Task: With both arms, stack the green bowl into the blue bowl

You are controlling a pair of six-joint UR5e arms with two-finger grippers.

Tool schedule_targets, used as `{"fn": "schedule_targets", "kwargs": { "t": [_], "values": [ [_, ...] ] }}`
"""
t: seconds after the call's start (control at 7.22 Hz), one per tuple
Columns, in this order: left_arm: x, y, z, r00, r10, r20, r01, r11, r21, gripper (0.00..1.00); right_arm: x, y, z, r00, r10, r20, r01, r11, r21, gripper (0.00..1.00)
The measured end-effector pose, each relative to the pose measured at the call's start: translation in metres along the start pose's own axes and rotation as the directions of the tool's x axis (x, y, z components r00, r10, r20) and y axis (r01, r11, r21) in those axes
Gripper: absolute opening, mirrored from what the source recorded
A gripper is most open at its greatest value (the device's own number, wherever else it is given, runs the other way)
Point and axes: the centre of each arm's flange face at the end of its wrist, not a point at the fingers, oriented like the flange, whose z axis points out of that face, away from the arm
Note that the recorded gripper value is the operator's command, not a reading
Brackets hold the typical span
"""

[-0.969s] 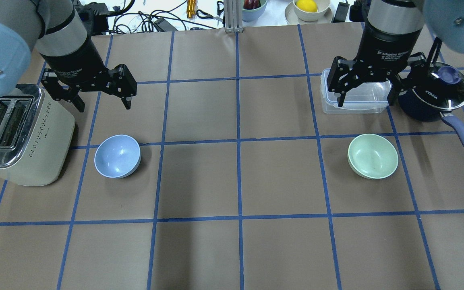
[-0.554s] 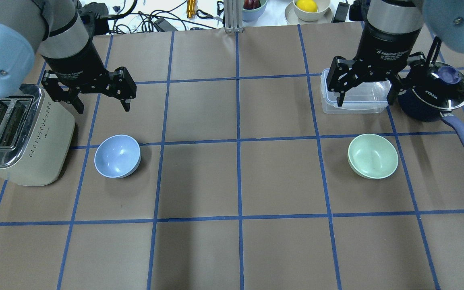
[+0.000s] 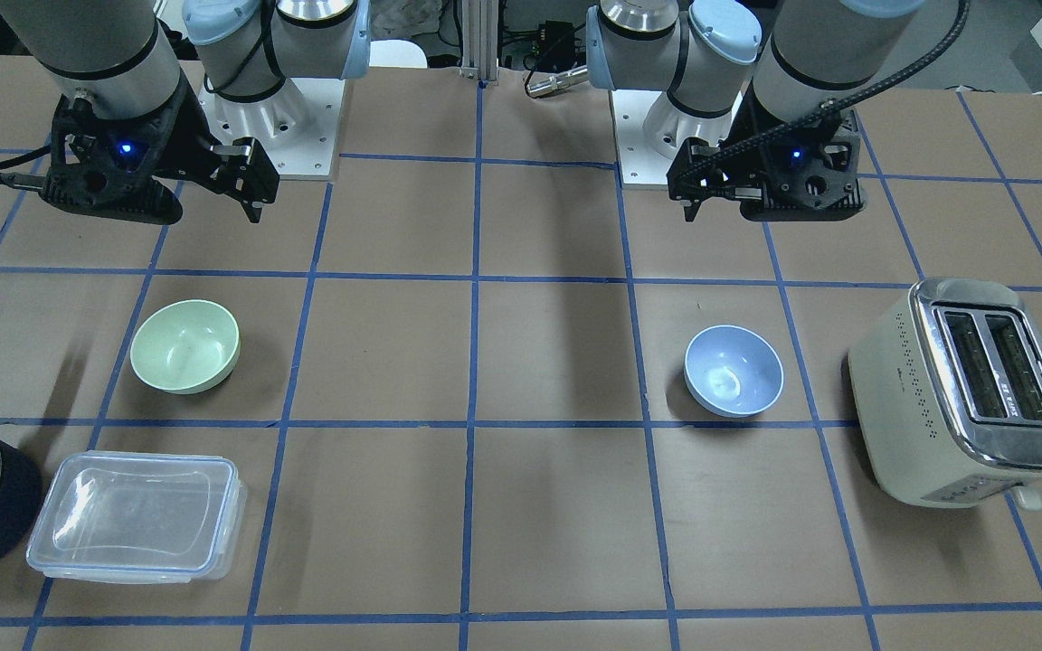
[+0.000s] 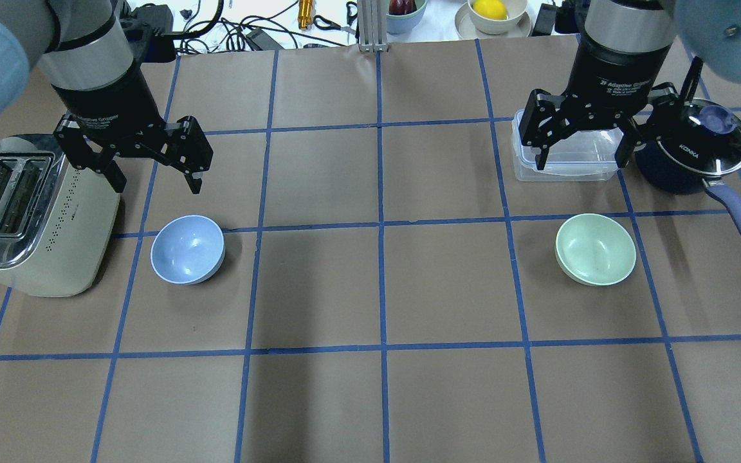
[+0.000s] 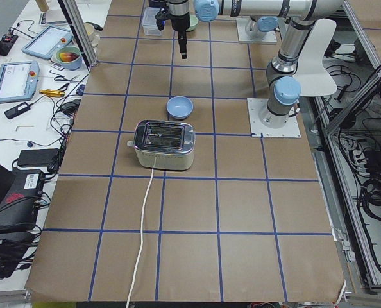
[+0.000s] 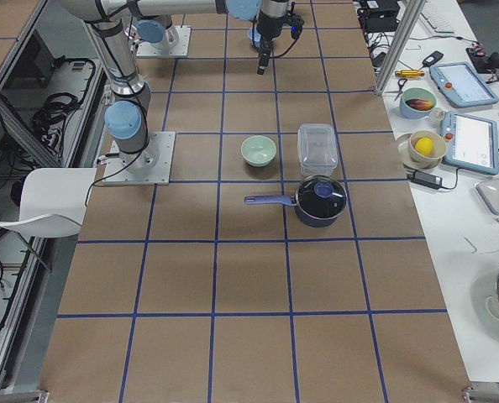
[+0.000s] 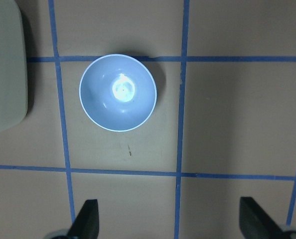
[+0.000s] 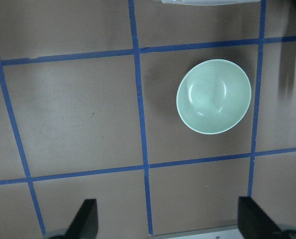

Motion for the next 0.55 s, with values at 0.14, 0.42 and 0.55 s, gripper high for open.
{"fn": "schedule_targets", "kwargs": {
  "t": [0.14,0.42,0.55],
  "values": [
    [0.0006,0.0006,-0.0062,1.000,0.008,-0.001,-0.008,1.000,-0.011,1.00,-0.0010,0.0016,-0.0018,1.000,-0.001,0.008,0.001,1.000,0.004,1.00],
    [0.0034,-0.0013,-0.0046,0.999,0.008,-0.037,-0.009,1.000,-0.025,1.00,-0.0041,0.0031,-0.0038,0.999,-0.004,0.034,0.004,1.000,0.006,1.00],
    [0.0039,-0.0043,-0.0006,0.998,0.004,-0.063,-0.006,0.999,-0.031,1.00,-0.0057,0.0037,-0.0042,0.999,-0.006,0.049,0.005,1.000,0.006,1.00]
  ]
}}
